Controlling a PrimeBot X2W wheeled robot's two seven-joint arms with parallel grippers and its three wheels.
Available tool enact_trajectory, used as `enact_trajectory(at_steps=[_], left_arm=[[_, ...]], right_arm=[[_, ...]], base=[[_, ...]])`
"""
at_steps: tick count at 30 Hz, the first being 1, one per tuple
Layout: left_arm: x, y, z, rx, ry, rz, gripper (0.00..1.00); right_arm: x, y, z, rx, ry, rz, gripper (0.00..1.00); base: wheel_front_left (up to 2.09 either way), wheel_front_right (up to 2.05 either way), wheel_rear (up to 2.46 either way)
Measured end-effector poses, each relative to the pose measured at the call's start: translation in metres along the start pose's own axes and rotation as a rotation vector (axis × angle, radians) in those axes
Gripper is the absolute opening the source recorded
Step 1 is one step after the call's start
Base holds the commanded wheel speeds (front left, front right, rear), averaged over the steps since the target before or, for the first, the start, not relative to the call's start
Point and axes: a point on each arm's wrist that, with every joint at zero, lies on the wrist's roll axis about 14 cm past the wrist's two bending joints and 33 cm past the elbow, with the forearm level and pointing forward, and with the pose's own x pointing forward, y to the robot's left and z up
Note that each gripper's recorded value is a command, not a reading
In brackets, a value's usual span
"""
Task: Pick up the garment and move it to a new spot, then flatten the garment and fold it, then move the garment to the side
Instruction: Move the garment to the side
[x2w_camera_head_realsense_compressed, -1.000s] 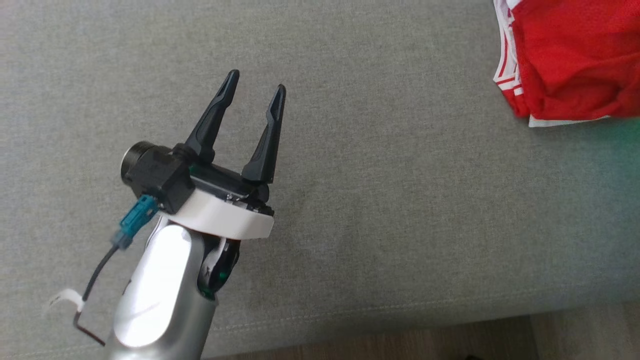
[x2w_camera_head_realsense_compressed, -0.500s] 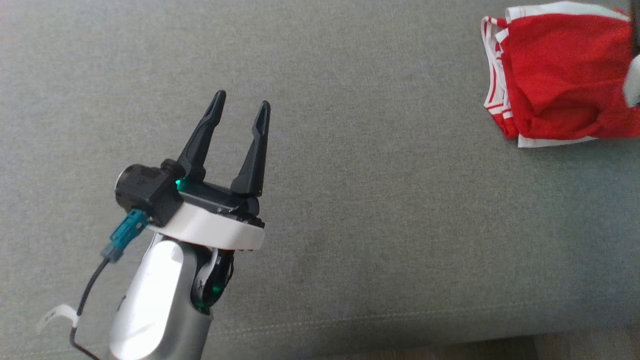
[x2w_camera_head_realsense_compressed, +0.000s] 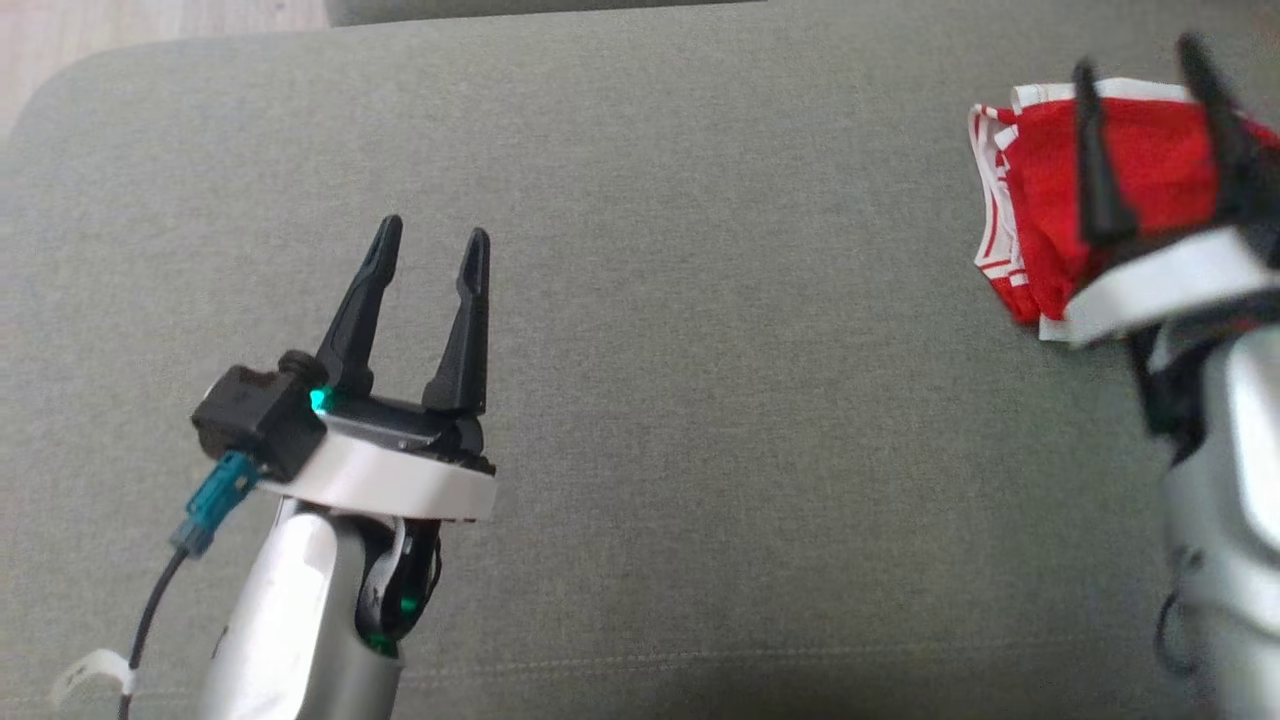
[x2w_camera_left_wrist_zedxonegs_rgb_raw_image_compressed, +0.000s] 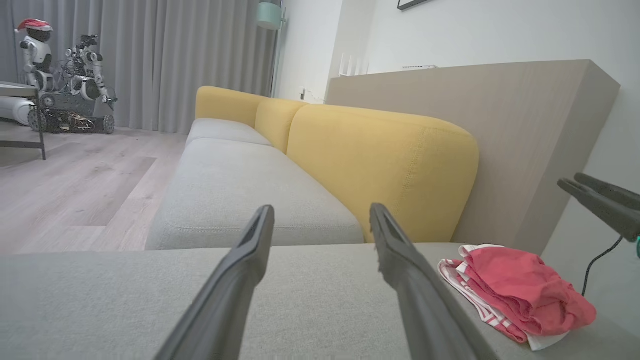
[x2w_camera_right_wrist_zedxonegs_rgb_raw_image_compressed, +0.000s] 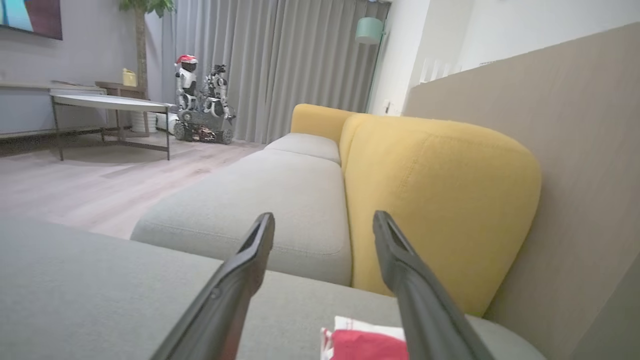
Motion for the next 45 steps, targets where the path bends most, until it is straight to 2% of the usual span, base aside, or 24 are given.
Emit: enact_trajectory(at_steps=[6, 13, 21, 26, 33, 45], left_arm=[[-0.014, 0.004, 0.003, -0.001, 0.004, 0.034, 1.00], [-0.040, 0.011, -0.014, -0.009, 0.071, 0.102, 1.00], [-0.056, 0.013, -0.022, 0.019, 0.107, 0.127, 1.00], [-0.062, 0.016, -0.021, 0.035, 0.112, 0.143, 1.00], [-0.058, 0.017, -0.011, 0.118, 0.084, 0.146, 1.00], [-0.057, 0.025, -0.007, 0.086, 0.069, 0.170, 1.00]], right_arm=[[-0.031, 0.032, -0.018, 0.129, -0.012, -0.005, 1.00], [-0.064, 0.046, -0.035, 0.117, 0.005, -0.004, 1.00], [-0.083, 0.048, -0.042, 0.095, 0.020, -0.024, 1.00], [-0.091, 0.045, -0.042, 0.095, 0.020, -0.041, 1.00], [-0.094, 0.046, -0.043, 0.101, 0.025, -0.042, 1.00], [-0.094, 0.043, -0.040, 0.107, 0.014, -0.052, 1.00]], base=[[0.00, 0.00, 0.00], [0.00, 0.00, 0.00], [0.00, 0.00, 0.00], [0.00, 0.00, 0.00], [0.00, 0.00, 0.00], [0.00, 0.00, 0.00]])
